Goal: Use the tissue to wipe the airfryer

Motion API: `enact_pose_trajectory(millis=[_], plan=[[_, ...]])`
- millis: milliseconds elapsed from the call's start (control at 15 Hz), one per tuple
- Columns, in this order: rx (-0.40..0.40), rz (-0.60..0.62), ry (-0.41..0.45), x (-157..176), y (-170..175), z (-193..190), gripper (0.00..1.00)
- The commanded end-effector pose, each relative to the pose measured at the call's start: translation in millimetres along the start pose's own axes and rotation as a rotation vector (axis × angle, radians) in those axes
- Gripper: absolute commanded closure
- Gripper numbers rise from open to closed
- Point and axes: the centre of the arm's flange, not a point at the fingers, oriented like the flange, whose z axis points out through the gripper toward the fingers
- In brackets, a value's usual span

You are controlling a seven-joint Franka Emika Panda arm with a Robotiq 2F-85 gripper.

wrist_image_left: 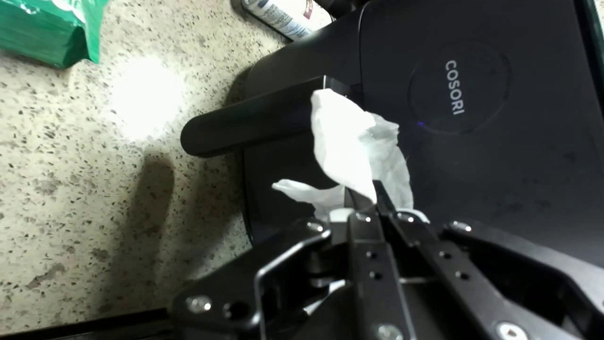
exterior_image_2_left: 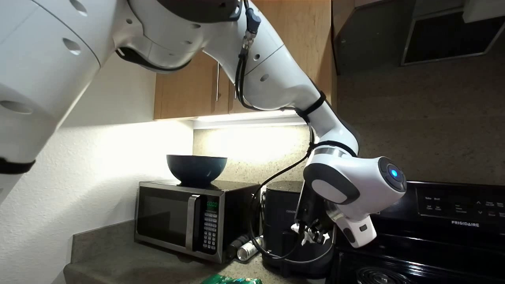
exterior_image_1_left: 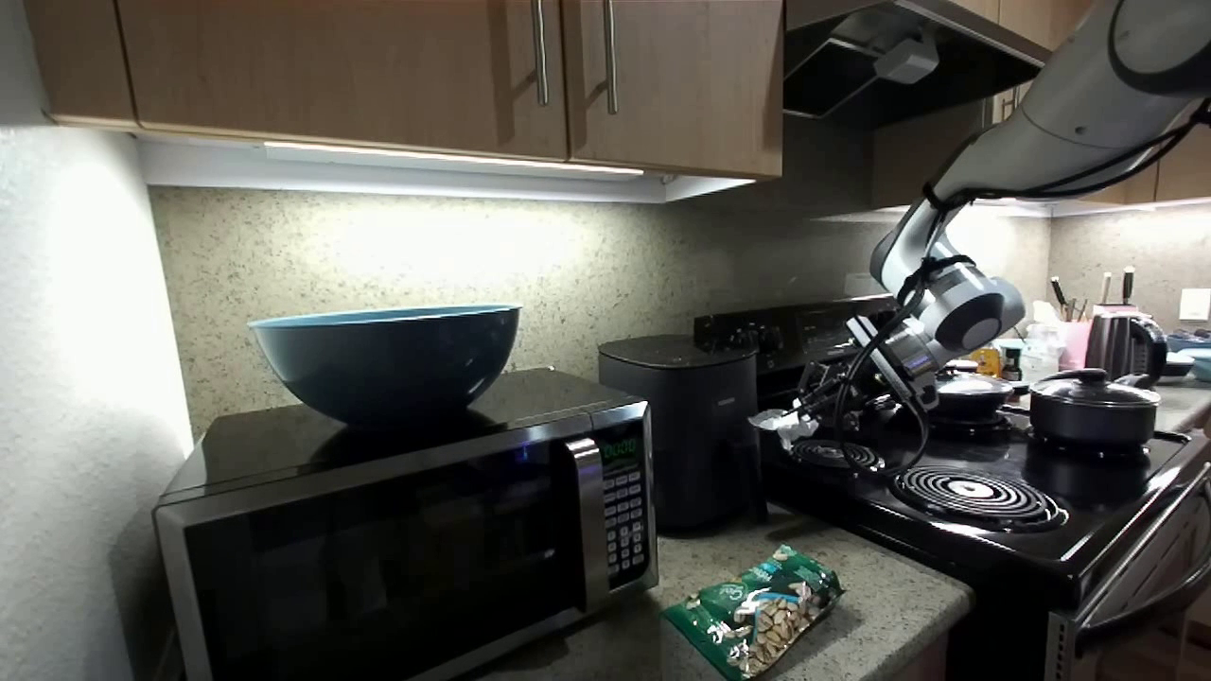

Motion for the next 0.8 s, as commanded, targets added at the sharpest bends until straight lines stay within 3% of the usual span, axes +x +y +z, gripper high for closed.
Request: enact_pose_trajectory(millis=[0,67,133,467,533,733], plan=[[0.0,0.0,0.0,0.0,0.0,0.0,0.97],[0.022,-0.014,-0.007,0.4,-2.1,2.2,0.97],[0.047,-0.039,-0.024,-49.0,-16.9,23.0,0.97],[0.145,-0.077,-0.094,-91.1,-43.9,69.4,0.97],[0.147,-0.066,-0.077,-100.4,-62.2,91.1,0.97],[0.157,-0.06,-0.026,-99.6,-65.0,99.6,0.97]])
